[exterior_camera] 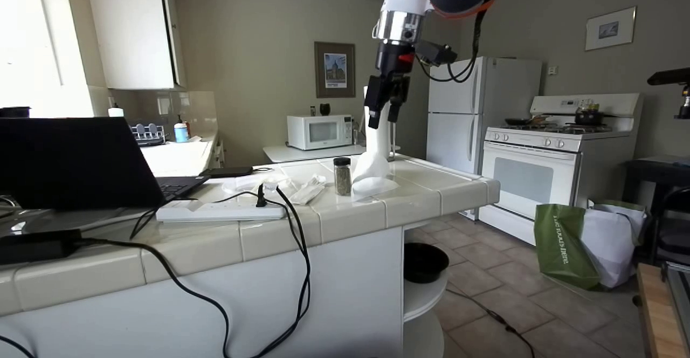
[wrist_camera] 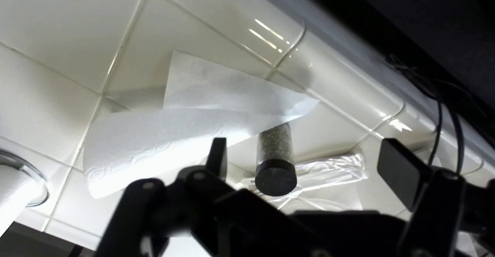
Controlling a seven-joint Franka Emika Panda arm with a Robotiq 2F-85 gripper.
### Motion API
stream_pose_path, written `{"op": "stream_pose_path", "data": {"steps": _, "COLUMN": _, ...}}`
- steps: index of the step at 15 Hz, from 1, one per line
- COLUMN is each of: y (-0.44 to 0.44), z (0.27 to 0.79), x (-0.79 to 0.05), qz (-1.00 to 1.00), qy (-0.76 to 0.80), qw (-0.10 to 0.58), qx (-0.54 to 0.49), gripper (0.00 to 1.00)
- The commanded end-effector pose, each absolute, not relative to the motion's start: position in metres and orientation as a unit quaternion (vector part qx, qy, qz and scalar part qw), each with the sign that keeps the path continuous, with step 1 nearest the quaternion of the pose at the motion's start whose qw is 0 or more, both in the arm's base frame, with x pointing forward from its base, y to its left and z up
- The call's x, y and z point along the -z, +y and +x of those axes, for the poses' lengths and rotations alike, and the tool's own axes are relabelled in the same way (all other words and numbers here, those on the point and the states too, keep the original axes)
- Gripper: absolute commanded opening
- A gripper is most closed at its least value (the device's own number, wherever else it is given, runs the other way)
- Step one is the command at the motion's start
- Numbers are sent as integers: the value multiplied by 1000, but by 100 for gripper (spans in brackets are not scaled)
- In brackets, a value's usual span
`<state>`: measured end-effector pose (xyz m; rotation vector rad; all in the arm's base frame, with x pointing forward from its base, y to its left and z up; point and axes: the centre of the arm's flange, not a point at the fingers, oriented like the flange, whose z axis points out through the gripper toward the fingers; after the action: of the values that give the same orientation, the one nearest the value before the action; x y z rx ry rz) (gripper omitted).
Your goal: Put the spice the bottle on the lower shelf
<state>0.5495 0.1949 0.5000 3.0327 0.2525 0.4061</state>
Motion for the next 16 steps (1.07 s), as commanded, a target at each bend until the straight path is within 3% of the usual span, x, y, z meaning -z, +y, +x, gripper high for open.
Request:
{"op": "stream_pose_path", "data": {"steps": 1, "y": 217, "z": 588, "x": -476, "qz": 985, "qy": 49, "qw": 61, "qx": -152, "gripper": 100}}
{"op": "stream_pose_path", "data": {"steps": 7, "y": 234, "z": 618, "x": -447, "qz": 981, "qy": 33, "qw": 47, "qx": -187, "gripper": 100}}
{"op": "stream_pose_path", "data": {"steps": 16, "y": 230, "z": 613, "x": -449, "qz": 981, "qy": 40, "qw": 46, "qx": -184, "gripper": 100}}
